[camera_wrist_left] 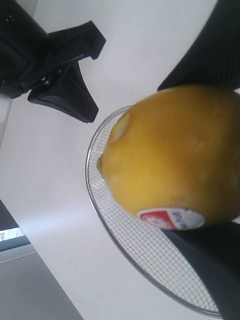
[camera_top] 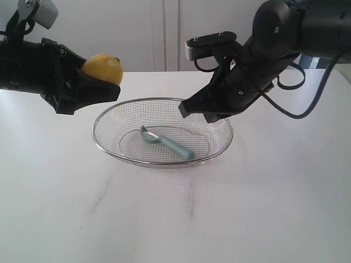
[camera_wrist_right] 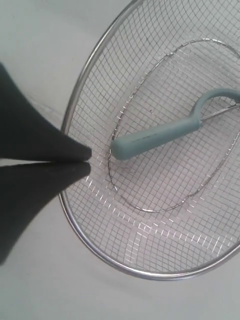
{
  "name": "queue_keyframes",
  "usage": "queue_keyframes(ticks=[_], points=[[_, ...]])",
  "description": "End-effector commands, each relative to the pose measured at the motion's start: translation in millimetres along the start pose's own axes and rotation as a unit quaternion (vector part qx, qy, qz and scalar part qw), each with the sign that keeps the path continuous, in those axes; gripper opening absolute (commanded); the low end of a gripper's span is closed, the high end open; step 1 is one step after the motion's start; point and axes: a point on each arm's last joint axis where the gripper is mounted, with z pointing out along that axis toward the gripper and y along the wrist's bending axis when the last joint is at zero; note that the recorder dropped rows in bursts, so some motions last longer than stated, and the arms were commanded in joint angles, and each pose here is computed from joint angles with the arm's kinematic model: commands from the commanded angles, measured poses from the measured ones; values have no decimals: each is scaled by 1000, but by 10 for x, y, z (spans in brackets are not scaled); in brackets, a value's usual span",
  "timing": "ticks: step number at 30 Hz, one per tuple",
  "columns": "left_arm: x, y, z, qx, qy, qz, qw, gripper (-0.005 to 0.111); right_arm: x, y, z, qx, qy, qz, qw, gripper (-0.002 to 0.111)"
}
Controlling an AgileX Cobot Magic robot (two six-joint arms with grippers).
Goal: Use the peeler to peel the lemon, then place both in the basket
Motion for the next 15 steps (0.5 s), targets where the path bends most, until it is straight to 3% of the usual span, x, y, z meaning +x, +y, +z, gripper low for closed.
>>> queue_keyframes(ticks=[1, 9, 15], points=[[-29, -24, -13, 6, -13, -9, 1000, 0, 41, -21, -60, 0, 23, 10, 1000, 0], [-29, -24, -13, 6, -13, -9, 1000, 0, 129, -16, -69, 0, 72, 49, 996, 0], [-29, -24, -13, 6, -13, -9, 1000, 0, 212, -25, -85, 16, 117, 123, 985, 0]])
